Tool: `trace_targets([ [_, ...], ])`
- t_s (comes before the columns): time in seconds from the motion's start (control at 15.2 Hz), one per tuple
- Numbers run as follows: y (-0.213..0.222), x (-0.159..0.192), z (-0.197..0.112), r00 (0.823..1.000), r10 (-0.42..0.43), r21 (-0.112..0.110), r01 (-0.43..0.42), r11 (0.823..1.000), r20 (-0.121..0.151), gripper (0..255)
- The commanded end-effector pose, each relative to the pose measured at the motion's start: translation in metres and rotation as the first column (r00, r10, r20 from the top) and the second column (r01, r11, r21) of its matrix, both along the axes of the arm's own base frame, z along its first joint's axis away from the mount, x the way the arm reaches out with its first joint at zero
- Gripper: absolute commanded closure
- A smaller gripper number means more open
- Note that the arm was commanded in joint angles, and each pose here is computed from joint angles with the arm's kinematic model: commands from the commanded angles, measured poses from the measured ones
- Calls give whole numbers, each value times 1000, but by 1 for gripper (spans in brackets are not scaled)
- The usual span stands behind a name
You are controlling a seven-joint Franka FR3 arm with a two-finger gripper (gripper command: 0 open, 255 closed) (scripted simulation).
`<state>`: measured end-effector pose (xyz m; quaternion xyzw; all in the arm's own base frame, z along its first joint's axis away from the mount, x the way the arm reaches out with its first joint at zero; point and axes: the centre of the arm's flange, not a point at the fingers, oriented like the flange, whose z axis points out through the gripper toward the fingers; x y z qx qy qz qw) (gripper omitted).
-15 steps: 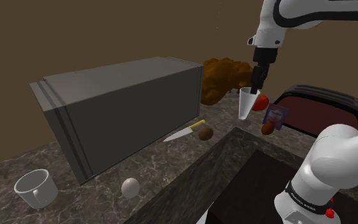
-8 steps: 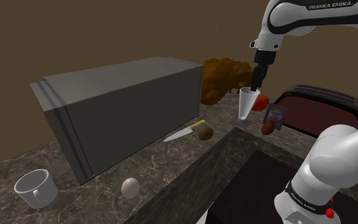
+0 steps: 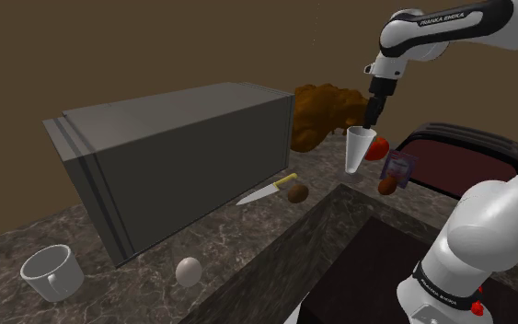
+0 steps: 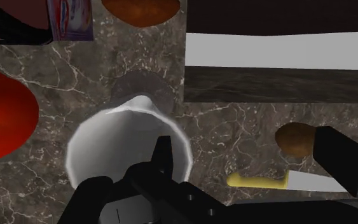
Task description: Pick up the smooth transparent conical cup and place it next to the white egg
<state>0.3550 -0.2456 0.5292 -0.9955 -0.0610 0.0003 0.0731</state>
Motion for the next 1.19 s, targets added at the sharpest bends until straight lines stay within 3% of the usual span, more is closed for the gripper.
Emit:
trace_targets([
  [0.0, -26, 9, -10, 1000, -1, 5, 0, 1000, 10, 0],
  [0.59, -134, 41, -47, 999, -8, 38, 6, 999, 49, 0],
  [1.12, -127, 42, -86, 999, -8, 38, 6, 999, 49, 0],
])
